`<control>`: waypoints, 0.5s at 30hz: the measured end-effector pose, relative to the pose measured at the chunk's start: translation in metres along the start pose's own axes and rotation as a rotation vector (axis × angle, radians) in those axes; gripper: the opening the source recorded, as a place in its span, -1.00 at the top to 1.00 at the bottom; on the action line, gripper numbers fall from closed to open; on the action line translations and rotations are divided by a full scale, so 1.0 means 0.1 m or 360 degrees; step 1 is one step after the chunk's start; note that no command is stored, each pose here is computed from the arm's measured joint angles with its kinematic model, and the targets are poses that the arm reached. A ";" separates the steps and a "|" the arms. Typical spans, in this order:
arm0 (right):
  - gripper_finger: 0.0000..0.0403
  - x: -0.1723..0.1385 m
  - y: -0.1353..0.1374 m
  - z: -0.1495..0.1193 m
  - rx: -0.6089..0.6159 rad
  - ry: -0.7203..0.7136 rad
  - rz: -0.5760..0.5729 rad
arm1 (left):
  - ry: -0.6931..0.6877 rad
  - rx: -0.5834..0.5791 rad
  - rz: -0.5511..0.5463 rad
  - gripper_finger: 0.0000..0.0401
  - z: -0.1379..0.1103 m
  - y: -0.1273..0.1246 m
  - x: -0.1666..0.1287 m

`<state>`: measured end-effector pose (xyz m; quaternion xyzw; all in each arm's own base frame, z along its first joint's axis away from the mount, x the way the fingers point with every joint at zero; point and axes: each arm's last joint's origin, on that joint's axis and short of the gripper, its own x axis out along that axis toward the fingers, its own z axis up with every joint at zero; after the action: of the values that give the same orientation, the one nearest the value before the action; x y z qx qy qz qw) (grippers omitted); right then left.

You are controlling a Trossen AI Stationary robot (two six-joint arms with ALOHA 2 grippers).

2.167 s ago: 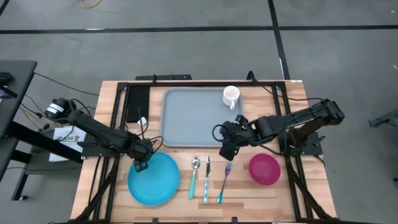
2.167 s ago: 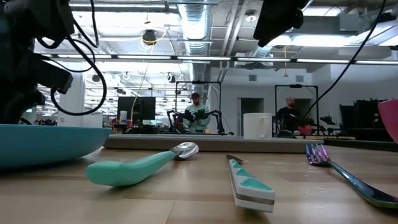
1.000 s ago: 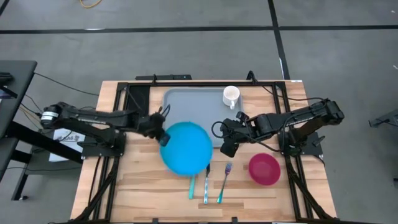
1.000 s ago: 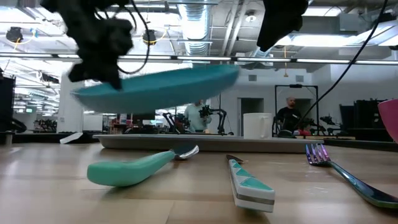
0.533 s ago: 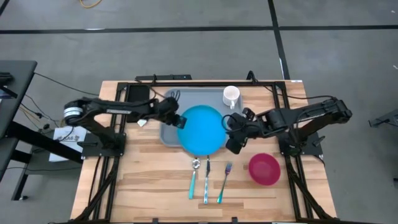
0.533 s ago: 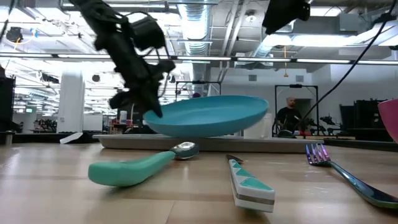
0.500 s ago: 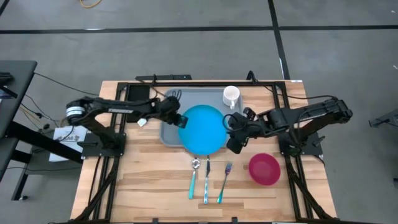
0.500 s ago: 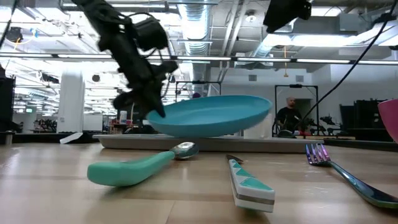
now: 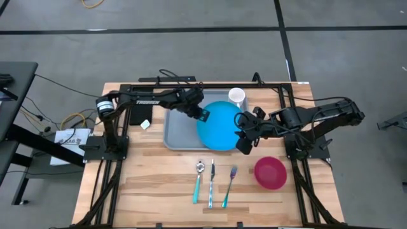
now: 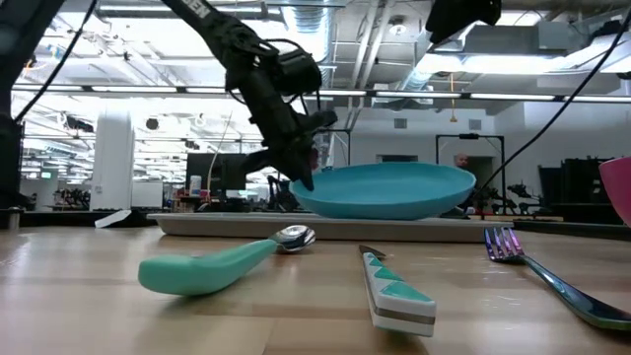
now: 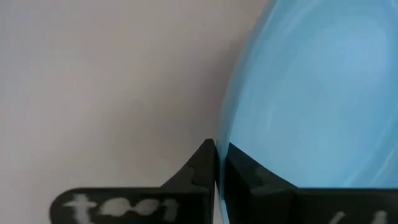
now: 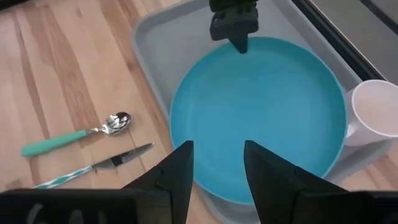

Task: Set up tray
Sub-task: Put the blue plate on the gray serving tray below the white cup

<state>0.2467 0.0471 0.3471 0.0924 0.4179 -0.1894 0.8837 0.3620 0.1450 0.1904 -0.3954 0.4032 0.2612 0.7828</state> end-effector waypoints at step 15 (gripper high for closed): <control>0.33 0.00 -0.01 -0.01 -0.0059 0.0017 -0.0029 | 0.0028 -0.0143 0.0064 1.00 0.06 0.10 0.04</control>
<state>0.2454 0.0465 0.3460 0.0733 0.4270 -0.1891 0.8812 0.3594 0.1556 0.1854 -0.4243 0.4059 0.2913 0.7552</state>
